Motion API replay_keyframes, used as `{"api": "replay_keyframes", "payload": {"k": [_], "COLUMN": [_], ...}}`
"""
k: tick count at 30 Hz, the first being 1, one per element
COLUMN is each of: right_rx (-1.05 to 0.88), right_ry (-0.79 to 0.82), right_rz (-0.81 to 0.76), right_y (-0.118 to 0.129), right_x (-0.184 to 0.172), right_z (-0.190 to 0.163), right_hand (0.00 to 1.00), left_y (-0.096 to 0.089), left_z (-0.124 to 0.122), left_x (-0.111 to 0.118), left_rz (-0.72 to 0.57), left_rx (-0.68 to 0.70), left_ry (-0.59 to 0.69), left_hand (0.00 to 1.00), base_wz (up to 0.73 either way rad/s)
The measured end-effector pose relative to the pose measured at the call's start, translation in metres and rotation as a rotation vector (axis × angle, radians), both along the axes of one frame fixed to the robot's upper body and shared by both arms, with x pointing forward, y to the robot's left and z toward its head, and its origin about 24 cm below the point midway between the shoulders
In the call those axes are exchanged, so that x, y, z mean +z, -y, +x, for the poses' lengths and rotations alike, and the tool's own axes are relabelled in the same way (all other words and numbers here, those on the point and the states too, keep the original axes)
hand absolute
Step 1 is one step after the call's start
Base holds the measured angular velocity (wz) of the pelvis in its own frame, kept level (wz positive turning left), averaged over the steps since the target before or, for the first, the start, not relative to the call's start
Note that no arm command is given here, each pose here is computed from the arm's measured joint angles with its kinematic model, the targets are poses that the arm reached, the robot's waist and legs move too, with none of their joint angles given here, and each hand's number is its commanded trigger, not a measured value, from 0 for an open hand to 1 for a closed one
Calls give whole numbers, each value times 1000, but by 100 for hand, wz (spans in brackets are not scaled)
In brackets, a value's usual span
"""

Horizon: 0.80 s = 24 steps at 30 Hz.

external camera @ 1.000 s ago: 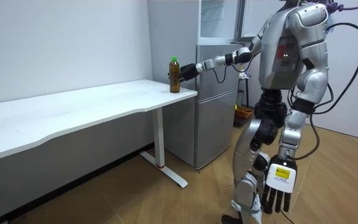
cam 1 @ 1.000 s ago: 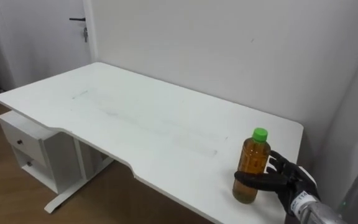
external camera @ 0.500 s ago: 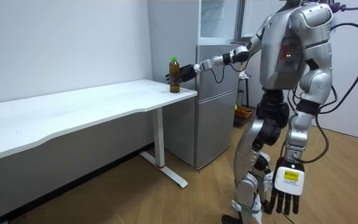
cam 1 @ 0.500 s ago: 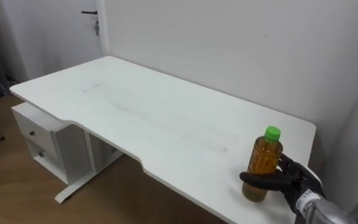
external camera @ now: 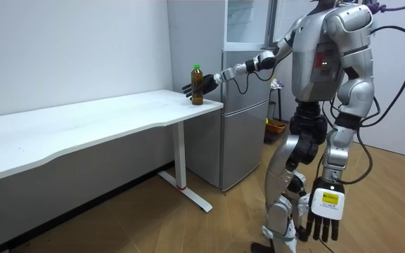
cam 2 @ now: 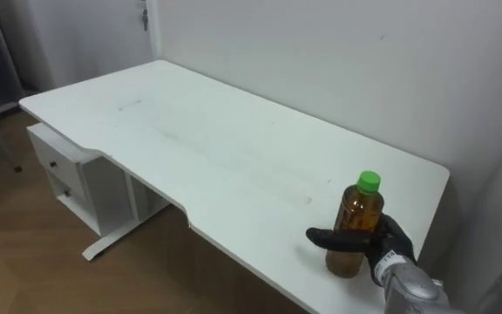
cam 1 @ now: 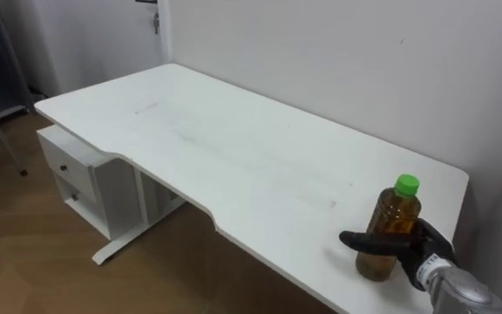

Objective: Put the bottle in the upper fridge

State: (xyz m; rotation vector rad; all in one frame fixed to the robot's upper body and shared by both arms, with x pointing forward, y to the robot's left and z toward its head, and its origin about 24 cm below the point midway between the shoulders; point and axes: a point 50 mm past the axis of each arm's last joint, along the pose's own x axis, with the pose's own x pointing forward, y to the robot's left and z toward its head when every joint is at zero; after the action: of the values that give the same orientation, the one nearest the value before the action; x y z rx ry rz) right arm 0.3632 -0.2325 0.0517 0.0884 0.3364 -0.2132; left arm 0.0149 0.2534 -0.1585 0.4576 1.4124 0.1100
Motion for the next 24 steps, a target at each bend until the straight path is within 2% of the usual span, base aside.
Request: {"api": "replay_keyframes", "payload": {"k": [2, 3, 4, 16, 24], "right_rx": [-1, -1, -1, -11, 6], "right_ry": [3, 7, 9, 30, 38], "right_rz": [-1, -6, -12, -51, -39], "right_y": [0, 1, 1, 6, 5], "right_x": [1, 2, 2, 5, 6], "right_z": [0, 1, 1, 1, 1], "right_hand": [0, 46, 100, 100, 100], "left_y": [0, 0, 0, 0, 2], "left_z": [1, 2, 2, -2, 4], "left_x": [0, 0, 0, -1, -2], "left_rz": [0, 0, 0, 15, 8], "left_rx": [-1, -2, -3, 3, -7], "left_ry": [6, 9, 10, -4, 17], "left_hand": [0, 0, 0, 0, 0], "base_wz": [4, 0, 0, 3, 0]}}
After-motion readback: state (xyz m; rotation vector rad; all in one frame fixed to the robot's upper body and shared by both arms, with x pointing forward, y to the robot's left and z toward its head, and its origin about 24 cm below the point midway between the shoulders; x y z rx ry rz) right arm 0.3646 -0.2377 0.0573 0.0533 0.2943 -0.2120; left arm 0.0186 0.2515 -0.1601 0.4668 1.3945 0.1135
